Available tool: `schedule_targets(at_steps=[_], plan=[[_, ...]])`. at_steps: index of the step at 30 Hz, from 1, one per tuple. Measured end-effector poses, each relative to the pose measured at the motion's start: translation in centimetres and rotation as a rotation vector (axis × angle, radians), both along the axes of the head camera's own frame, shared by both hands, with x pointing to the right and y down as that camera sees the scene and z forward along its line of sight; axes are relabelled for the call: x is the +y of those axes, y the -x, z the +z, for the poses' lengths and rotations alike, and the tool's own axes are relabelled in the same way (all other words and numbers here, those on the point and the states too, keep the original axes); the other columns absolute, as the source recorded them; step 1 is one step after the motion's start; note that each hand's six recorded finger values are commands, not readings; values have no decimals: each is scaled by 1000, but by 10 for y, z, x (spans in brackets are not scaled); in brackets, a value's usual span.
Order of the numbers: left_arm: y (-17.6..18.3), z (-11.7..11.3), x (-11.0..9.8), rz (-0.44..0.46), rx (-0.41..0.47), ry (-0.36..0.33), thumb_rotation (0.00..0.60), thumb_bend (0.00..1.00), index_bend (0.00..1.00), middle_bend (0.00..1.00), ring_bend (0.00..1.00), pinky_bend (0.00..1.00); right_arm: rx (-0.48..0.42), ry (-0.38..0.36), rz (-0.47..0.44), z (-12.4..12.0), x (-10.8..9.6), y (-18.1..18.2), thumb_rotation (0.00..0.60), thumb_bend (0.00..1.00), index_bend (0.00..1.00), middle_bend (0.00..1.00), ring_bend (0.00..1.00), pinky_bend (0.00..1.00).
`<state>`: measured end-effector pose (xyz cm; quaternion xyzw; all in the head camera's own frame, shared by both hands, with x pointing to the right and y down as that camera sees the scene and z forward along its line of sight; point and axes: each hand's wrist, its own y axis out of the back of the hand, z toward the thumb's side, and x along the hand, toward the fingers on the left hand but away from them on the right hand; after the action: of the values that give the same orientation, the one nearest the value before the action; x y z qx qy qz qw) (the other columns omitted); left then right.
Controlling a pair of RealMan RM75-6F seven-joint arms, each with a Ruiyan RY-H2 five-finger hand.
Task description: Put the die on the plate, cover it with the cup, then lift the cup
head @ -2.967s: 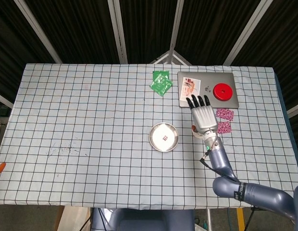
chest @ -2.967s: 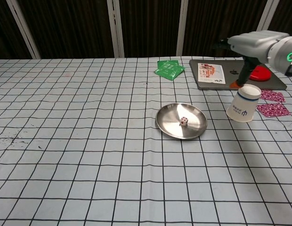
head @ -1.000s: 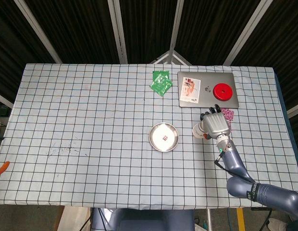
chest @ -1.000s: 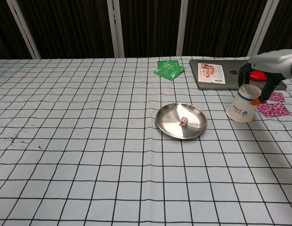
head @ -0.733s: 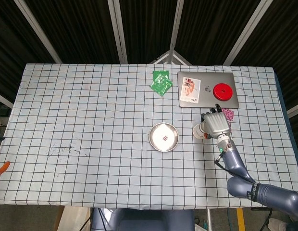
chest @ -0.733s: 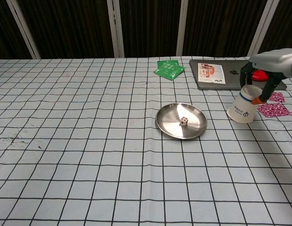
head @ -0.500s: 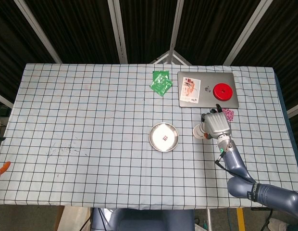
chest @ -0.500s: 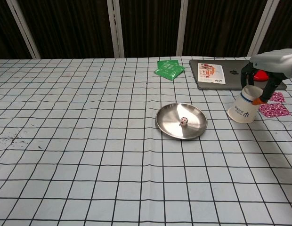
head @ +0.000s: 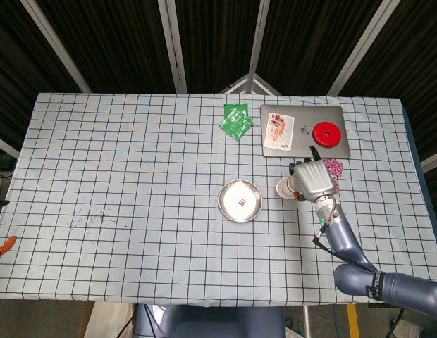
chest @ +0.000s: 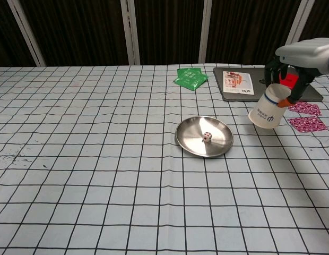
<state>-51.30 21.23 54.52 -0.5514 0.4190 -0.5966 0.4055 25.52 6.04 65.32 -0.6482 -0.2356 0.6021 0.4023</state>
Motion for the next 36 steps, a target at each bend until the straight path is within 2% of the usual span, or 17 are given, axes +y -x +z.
schedule_targets(at_steps=[7, 12, 22, 36], plan=[[1, -7, 1, 6, 34, -11, 600, 286, 243, 0, 0, 0, -28, 24, -57, -20, 17, 34, 600, 390, 539, 586, 333, 0], [6, -15, 1, -4, 46, -31, 600, 286, 243, 0, 0, 0, -43, 34, -109, -24, 28, 59, 600, 399, 539, 586, 333, 0], [13, -21, 0, -21, 48, -48, 600, 286, 244, 0, 0, 0, -90, 49, -176, -7, 44, 115, 600, 406, 539, 586, 333, 0], [21, -24, -1, -45, 45, -59, 600, 286, 246, 0, 0, 0, -77, 6, -209, 15, 36, 141, 600, 414, 539, 586, 333, 0]])
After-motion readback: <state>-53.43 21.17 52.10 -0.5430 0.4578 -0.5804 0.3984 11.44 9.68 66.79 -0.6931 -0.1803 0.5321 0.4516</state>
